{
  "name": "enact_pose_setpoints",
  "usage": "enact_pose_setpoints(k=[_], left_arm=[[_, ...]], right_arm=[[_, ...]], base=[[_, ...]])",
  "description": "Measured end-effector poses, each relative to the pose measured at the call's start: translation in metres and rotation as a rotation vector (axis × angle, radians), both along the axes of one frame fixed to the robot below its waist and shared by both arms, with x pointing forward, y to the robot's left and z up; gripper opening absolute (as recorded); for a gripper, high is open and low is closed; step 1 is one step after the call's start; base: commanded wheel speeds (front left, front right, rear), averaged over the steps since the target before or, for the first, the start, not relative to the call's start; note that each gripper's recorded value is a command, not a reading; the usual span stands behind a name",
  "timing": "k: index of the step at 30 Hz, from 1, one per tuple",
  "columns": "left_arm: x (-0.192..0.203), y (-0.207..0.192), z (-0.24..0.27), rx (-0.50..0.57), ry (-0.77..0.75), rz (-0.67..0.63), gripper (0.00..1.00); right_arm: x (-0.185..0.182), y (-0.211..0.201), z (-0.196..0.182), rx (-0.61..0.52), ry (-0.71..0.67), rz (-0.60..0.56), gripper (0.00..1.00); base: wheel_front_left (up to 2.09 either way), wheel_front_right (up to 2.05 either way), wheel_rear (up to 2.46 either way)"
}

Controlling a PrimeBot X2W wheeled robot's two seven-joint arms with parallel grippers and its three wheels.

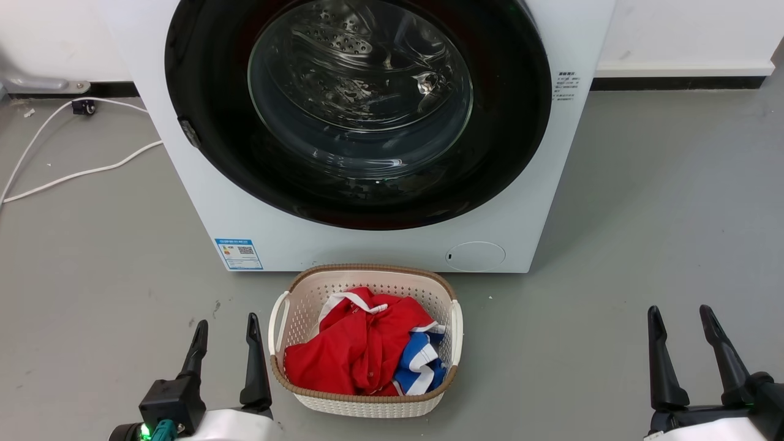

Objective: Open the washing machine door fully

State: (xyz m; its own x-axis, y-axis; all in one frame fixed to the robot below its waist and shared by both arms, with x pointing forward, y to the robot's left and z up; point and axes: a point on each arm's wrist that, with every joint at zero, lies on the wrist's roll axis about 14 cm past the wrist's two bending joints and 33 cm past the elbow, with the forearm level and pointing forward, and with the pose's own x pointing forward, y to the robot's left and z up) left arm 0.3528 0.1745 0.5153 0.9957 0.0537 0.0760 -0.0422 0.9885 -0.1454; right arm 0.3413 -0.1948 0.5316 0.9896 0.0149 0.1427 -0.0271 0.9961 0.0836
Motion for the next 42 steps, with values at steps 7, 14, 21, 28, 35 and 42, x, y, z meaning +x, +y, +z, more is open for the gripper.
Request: enact_pose_setpoints(k=[7, 14, 21, 28, 35, 42], left_arm=[[-0.002, 0.002, -0.003, 0.030, 0.000, 0.004, 1.00], [-0.004, 0.002, -0.004, 0.064, -0.006, 0.002, 1.00], [-0.006, 0.002, -0.005, 0.107, -0.010, -0.003, 1.00], [-0.007, 0.003, -0.006, 0.116, -0.009, -0.003, 1.00], [-0.007, 0.004, -0.008, 0.113, -0.004, 0.002, 1.00], [-0.007, 0.005, -0.009, 0.107, -0.001, 0.006, 1.00]], right_arm=[[-0.002, -0.001, 0.004, -0.030, -0.020, -0.005, 1.00], [-0.003, -0.001, 0.005, -0.062, -0.029, -0.004, 1.00], [-0.006, 0.001, 0.004, -0.087, -0.029, 0.001, 1.00], [-0.007, 0.000, 0.000, -0.071, -0.018, 0.001, 1.00], [-0.007, -0.001, -0.006, -0.050, -0.003, -0.002, 1.00], [-0.007, 0.000, -0.007, -0.044, 0.001, 0.000, 1.00]], base=[[0.00, 0.00, 0.00], [0.00, 0.00, 0.00], [0.00, 0.00, 0.00], [0.00, 0.00, 0.00], [0.00, 0.00, 0.00], [0.00, 0.00, 0.00]])
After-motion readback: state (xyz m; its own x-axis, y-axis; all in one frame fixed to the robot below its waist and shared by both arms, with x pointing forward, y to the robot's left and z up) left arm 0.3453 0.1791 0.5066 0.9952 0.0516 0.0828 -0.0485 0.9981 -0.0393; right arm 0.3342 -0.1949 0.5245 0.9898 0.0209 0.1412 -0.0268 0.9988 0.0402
